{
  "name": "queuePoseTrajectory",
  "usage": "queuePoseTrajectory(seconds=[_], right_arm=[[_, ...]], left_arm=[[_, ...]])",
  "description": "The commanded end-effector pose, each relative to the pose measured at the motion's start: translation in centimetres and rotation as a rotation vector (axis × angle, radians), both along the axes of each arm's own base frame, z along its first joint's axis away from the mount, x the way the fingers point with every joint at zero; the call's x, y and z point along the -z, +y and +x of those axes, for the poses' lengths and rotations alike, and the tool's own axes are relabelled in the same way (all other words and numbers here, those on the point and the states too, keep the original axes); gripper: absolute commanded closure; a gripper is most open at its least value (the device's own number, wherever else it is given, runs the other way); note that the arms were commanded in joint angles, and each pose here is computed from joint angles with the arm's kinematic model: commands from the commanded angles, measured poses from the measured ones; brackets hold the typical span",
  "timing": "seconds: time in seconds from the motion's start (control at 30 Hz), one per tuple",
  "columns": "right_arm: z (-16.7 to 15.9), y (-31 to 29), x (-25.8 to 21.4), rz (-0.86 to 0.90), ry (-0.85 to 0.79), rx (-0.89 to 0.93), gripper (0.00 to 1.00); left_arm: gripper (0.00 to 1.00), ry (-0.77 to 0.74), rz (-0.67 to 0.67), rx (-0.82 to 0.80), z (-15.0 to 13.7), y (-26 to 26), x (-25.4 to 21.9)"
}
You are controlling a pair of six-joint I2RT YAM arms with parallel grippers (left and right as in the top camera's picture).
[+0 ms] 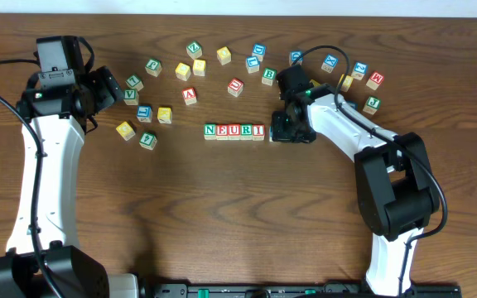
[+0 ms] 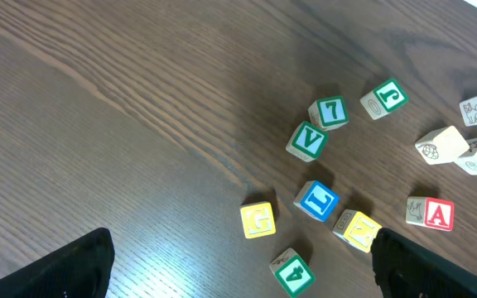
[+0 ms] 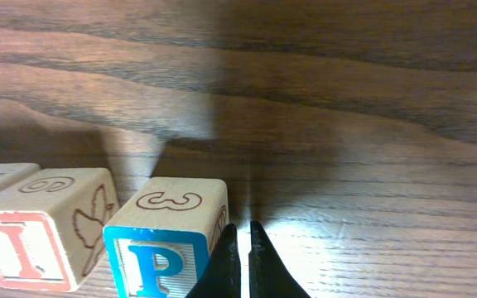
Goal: Spell out NEURIPS
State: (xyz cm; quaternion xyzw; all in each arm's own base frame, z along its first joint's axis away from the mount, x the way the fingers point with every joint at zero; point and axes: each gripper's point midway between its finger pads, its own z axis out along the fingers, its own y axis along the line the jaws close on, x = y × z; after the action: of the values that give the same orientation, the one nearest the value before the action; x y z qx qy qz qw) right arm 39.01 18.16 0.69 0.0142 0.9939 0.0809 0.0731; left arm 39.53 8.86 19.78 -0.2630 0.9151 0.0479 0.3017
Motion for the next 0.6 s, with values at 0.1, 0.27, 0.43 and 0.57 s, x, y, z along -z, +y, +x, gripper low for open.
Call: queuePoseTrajectory(seconds=[0.1,0.27,0.43,0.57], right_arm=[[0.07,1.12,-0.19,0.038,-0.001,0.004,0.99],[0.33,1.25,-0.25,0.043,-0.012,0.004,0.99],[0.60,1.44,-0.33,0.048,-0.025,0.002,0.99],[0.74,1.52,-0.37,0.051,-0.031,0.001,0.99]], left_arm=[[0.02,-0.003,0.007,-0.005,0.24,0.26,-0.20],[0.02,-0.003,0.007,-0.005,0.24,0.26,-0.20],[0.02,-0.003,0.007,-0.005,0.24,0.26,-0.20],[0.02,-0.003,0.007,-0.005,0.24,0.26,-0.20]])
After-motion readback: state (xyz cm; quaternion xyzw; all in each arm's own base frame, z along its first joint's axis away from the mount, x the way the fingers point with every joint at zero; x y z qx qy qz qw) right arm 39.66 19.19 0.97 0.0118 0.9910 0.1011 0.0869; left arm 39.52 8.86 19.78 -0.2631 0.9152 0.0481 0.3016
